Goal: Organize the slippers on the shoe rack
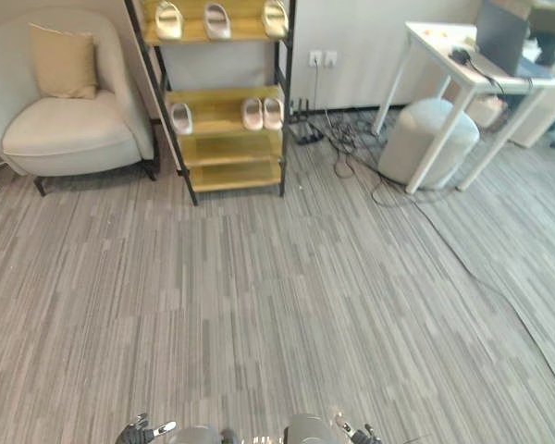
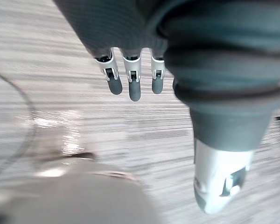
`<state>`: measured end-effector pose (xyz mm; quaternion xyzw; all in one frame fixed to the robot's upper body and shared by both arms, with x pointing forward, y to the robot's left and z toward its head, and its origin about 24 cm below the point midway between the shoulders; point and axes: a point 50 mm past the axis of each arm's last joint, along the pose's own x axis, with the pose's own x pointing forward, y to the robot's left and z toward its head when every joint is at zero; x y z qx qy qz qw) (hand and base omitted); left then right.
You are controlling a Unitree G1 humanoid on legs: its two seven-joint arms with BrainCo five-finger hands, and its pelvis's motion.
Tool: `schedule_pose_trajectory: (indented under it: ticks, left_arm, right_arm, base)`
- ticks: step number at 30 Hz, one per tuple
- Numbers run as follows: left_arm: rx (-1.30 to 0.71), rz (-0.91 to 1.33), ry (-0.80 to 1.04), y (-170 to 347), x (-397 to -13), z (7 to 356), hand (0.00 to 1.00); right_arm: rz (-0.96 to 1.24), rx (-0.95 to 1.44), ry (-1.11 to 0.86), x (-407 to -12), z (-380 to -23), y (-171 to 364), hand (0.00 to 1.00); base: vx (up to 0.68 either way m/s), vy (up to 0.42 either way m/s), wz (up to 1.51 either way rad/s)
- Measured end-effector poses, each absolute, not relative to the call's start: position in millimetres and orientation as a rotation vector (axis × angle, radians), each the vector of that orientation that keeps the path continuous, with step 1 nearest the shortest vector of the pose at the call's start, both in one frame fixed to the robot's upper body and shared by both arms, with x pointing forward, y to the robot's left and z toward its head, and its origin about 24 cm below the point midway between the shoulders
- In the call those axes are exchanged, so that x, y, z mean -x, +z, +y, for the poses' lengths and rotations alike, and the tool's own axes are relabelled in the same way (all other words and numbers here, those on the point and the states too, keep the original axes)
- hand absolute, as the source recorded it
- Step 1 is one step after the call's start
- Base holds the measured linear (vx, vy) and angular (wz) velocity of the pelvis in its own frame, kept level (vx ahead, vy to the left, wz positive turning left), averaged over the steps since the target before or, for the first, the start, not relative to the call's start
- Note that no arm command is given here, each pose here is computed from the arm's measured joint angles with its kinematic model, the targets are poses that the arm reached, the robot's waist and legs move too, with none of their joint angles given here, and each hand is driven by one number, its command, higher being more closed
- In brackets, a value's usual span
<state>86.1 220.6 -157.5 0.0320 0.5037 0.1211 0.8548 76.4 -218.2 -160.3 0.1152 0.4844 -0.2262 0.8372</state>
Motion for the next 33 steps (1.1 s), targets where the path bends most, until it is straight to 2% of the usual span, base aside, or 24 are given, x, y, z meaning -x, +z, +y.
schedule_pose_trajectory:
  ticks: [3, 5, 7, 9, 13, 17, 21, 27, 33]
  left_arm:
    - [-0.049, 1.021, 0.222, -155.9, -102.6, 208.5, 0.0]
    - [-0.04, 1.011, 0.208, -155.9, -104.8, 203.5, 0.0]
    - [0.039, 1.017, 0.196, -159.4, -106.7, 178.4, 0.0]
    - [0.087, 0.993, 0.234, -157.6, -112.1, 175.0, 0.0]
    - [0.127, 0.922, 0.276, -150.3, -123.7, 177.7, 0.0]
    - [0.119, 0.867, 0.256, -144.9, -135.1, 175.9, 0.0]
    - [0.101, 0.879, 0.231, -146.2, -134.7, 172.7, 0.0]
    - [0.016, 0.916, 0.198, -148.2, -132.7, 189.4, 0.0]
    - [0.008, 0.971, 0.168, -153.4, -125.0, 185.9, 0.0]
  right_arm:
    - [1.0, -0.214, -0.451, -85.9, -220.8, -157.3, 0.0]
    - [1.033, -0.213, -0.439, -76.3, -215.5, -160.5, 0.0]
    - [1.027, -0.185, -0.447, -79.2, -226.9, -158.1, 0.0]
    - [1.013, -0.174, -0.453, -80.8, -231.8, -156.0, 0.0]
    - [1.004, -0.177, -0.466, -80.7, -228.1, -155.7, 0.0]
    - [0.968, -0.199, -0.446, -99.0, -220.7, -153.7, 0.0]
    - [0.971, -0.208, -0.422, -105.6, -212.9, -154.6, 0.0]
    - [0.986, -0.243, -0.386, -105.9, -193.4, -157.9, 0.0]
    - [0.959, -0.241, -0.365, -113.3, -195.7, -155.2, 0.0]
  base:
    - [0.58, -0.072, 0.36]
    - [0.6, -0.163, 0.3]
    - [0.65, -0.2, 0.13]
    - [0.52, -0.158, 0.19]
    - [0.42, -0.119, 0.11]
    - [0.3, 0.002, -0.03]
    - [0.37, 0.162, -0.31]
    - [0.46, 0.17, -0.13]
    - [0.49, 0.034, 0.2]
